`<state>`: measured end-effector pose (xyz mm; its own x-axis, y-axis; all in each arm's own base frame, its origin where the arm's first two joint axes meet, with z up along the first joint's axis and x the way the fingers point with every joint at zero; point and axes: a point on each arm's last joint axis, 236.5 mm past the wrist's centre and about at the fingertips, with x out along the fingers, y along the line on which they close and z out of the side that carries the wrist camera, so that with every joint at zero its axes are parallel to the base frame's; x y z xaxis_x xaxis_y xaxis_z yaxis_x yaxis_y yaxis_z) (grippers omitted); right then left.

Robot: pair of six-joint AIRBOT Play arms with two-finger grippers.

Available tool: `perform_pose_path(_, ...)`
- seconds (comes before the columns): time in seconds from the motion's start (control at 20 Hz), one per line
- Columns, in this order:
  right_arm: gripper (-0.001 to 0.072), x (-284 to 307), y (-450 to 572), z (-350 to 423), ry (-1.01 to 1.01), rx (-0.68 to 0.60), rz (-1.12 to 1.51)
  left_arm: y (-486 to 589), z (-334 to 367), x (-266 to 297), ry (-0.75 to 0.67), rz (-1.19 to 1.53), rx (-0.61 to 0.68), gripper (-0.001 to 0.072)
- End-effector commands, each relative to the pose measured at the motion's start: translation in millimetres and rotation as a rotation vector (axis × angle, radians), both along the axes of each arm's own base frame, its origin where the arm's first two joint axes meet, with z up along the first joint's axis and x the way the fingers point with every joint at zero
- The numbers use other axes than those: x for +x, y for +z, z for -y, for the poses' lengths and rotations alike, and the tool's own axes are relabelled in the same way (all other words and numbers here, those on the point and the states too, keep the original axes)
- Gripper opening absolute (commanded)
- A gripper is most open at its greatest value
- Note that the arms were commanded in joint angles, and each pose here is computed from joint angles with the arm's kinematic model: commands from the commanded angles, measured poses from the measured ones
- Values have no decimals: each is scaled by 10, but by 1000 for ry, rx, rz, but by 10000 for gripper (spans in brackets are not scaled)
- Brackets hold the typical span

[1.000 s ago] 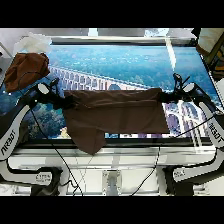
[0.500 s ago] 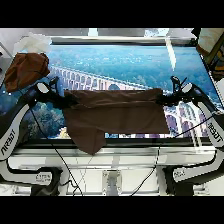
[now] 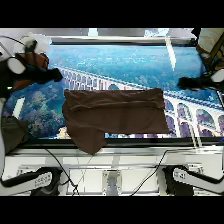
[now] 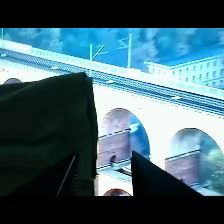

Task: Fold the shirts.

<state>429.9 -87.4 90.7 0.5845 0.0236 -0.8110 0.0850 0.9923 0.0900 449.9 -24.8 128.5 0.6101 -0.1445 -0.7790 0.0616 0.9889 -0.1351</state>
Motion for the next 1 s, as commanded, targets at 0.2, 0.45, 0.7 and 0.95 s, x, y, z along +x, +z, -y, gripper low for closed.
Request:
perform_pose_path(0.2,387,-1058,-518,-51,-55,73,-205,-789,-103,-1717,129,-260,-8,606)
perform_pose_path(0.45,387,-1346,-1068,-404,-37,215,-309,-1463,640,-2552,209,-473,-398,607)
perform_pose_path(0.7,387,-1418,-1187,-421,-30,213,-330,-1959,825,-2933,295,-638,-505,606)
perform_pose_path(0.95,387,-1424,-1190,-433,-29,218,-332,-2081,848,-2883,346,-613,-549,532)
